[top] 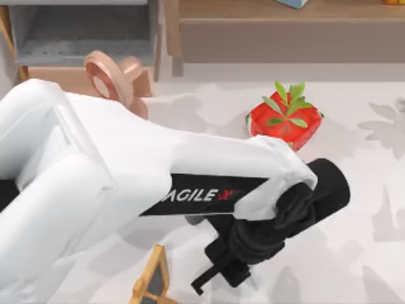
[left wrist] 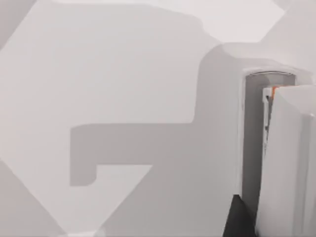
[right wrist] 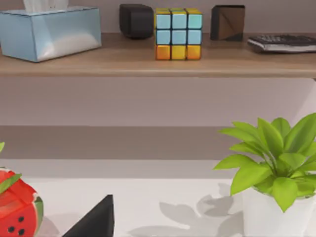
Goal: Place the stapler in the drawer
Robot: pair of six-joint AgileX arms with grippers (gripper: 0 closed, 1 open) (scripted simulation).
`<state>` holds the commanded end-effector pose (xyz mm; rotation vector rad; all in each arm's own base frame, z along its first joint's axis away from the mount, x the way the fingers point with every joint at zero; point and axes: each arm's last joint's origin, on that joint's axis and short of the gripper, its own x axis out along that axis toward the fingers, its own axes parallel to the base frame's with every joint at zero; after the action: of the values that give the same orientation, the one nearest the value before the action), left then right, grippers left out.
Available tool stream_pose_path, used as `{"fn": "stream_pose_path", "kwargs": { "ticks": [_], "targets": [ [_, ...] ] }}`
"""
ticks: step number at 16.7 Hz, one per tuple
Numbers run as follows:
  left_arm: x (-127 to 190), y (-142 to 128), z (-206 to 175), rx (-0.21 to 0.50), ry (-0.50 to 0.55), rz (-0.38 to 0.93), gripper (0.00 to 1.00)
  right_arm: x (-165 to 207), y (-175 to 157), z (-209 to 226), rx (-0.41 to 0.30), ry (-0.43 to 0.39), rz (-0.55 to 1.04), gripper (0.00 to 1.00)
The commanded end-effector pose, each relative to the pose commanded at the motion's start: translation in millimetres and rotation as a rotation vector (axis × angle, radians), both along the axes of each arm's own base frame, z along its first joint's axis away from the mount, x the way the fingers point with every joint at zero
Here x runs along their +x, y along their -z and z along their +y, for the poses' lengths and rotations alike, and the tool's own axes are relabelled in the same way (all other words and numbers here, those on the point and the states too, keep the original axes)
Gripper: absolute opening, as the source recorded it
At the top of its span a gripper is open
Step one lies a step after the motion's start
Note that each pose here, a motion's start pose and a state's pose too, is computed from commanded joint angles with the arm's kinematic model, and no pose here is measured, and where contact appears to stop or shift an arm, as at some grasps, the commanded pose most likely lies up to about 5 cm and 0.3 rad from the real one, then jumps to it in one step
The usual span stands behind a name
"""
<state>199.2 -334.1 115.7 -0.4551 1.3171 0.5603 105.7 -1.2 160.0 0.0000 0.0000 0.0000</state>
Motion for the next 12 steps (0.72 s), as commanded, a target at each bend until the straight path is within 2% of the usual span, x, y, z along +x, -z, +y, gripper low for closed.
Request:
{"fn": "stream_pose_path", "kwargs": {
  "ticks": [6, 12],
  "targets": [
    [0, -28, 0, 0.003, 0.0, 0.002, 0.0, 0, 0, 0, 0.0, 0.0, 0.0, 1.0],
    [1, -29, -1, -0.002, 0.008, -0.001, 0.0, 0, 0, 0, 0.0, 0.0, 0.0, 1.0]
  ]
}}
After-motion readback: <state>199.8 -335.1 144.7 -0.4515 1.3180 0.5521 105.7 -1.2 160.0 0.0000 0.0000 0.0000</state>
